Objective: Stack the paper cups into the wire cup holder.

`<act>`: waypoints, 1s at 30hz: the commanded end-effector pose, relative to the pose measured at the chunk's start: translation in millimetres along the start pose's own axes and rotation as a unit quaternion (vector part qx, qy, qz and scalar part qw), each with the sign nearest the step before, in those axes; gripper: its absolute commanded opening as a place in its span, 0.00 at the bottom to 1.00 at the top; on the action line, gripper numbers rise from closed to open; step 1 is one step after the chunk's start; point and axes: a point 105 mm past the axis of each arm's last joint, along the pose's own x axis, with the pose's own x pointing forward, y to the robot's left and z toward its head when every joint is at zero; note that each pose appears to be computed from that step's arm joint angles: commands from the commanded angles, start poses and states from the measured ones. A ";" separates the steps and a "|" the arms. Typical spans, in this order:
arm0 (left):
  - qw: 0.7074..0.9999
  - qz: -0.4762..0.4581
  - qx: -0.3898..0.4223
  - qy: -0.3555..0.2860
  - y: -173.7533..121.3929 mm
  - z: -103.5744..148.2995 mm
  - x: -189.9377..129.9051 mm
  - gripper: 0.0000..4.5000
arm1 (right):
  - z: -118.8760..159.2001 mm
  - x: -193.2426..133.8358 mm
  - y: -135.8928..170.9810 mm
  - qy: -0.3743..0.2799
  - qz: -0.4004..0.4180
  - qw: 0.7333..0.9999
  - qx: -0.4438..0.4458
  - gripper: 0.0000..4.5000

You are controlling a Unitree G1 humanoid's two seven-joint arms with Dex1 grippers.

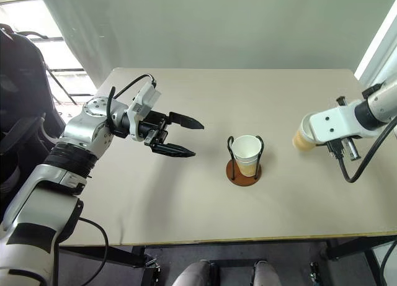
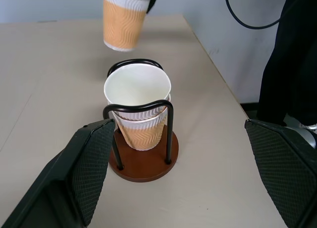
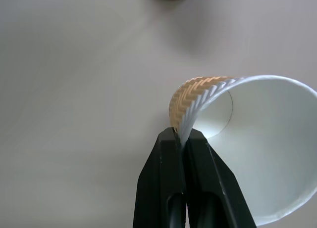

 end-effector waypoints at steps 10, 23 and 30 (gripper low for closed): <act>1.000 -0.016 0.023 -0.008 0.2 8.4 2.1 1.00 | 60.9 -37.9 -36.6 -0.055 -0.074 0.993 -0.067 0.00; 1.000 -0.016 0.025 -0.010 2.7 8.5 5.4 1.00 | 100.3 -25.3 -29.4 -0.118 -0.052 0.988 -0.083 0.00; 1.000 -0.014 0.025 -0.010 2.2 8.2 3.6 1.00 | 105.6 -15.6 -25.1 -0.132 -0.038 0.987 -0.082 0.00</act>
